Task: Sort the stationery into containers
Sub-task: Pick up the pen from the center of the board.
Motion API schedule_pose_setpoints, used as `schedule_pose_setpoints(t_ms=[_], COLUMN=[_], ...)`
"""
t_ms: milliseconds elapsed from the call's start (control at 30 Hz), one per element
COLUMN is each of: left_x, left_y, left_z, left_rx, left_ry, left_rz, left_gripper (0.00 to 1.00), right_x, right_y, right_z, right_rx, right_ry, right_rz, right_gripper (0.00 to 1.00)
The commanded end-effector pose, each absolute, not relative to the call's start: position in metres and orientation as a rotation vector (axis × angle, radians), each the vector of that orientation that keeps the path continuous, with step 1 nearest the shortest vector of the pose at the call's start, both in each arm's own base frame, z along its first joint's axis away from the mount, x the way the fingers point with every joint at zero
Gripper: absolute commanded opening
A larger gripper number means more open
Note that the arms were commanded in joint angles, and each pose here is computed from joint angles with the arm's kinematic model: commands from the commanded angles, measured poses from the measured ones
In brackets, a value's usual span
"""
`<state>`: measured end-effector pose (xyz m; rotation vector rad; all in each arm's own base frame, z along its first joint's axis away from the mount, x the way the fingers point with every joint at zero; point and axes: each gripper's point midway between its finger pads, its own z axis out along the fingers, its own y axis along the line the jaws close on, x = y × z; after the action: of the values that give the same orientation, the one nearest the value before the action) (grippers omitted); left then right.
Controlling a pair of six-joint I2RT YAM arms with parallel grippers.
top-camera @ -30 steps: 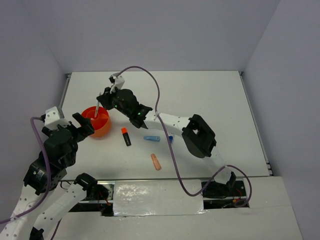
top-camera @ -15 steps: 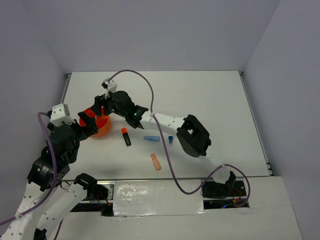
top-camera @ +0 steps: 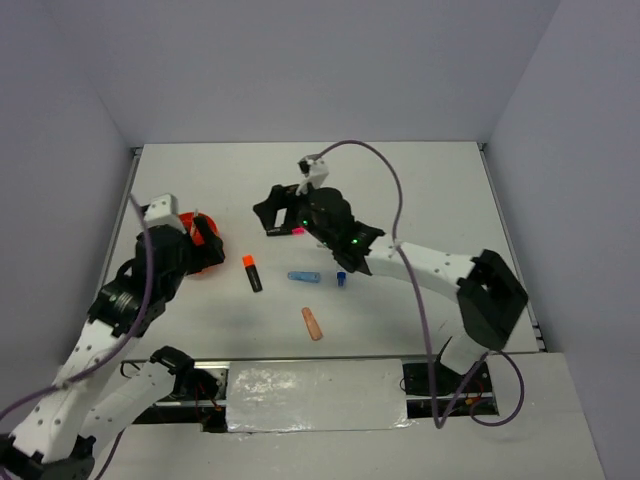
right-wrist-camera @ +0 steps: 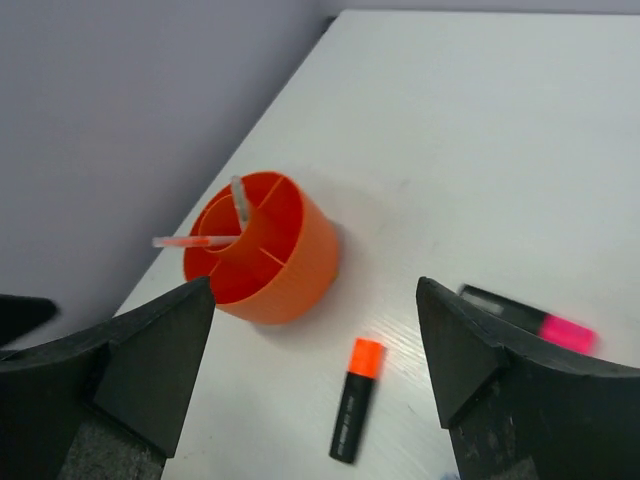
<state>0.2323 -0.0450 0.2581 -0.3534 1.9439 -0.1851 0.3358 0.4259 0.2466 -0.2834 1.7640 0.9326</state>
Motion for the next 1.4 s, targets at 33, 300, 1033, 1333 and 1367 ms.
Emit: schedule_pose_setpoints(t_ms=[33, 300, 1033, 1333, 1367], left_x=[0.244, 0.261, 0.329, 0.335, 0.334], left_y=[-0.087, -0.128, -0.127, -0.124, -0.124], left_z=[0.193, 0.112, 0.042, 0.027, 0.023], left_rx=[-0.337, -0.441, -0.539, -0.557, -0.554], left_ry=[2.179, 2.369, 2.497, 2.512, 2.520], left_rz=[-0.263, -0.208, 0.141, 0.143, 0.150], left_gripper=[0.99, 0.99, 0.90, 0.74, 0.70], right_x=[0.325, 0.271, 0.227, 0.225, 0.225], right_y=[0.361, 0.277, 0.259, 0.259, 0.258], right_z=[0.262, 0.197, 0.153, 0.146, 0.145], right_rx=[-0.074, 0.010, -0.090, -0.116, -0.117], right_ry=[1.767, 1.949, 1.988, 2.001, 2.002], right_rz=[0.816, 0.682, 0.794, 0.788, 0.785], right_gripper=[0.90, 0.90, 0.90, 0.90, 0.90])
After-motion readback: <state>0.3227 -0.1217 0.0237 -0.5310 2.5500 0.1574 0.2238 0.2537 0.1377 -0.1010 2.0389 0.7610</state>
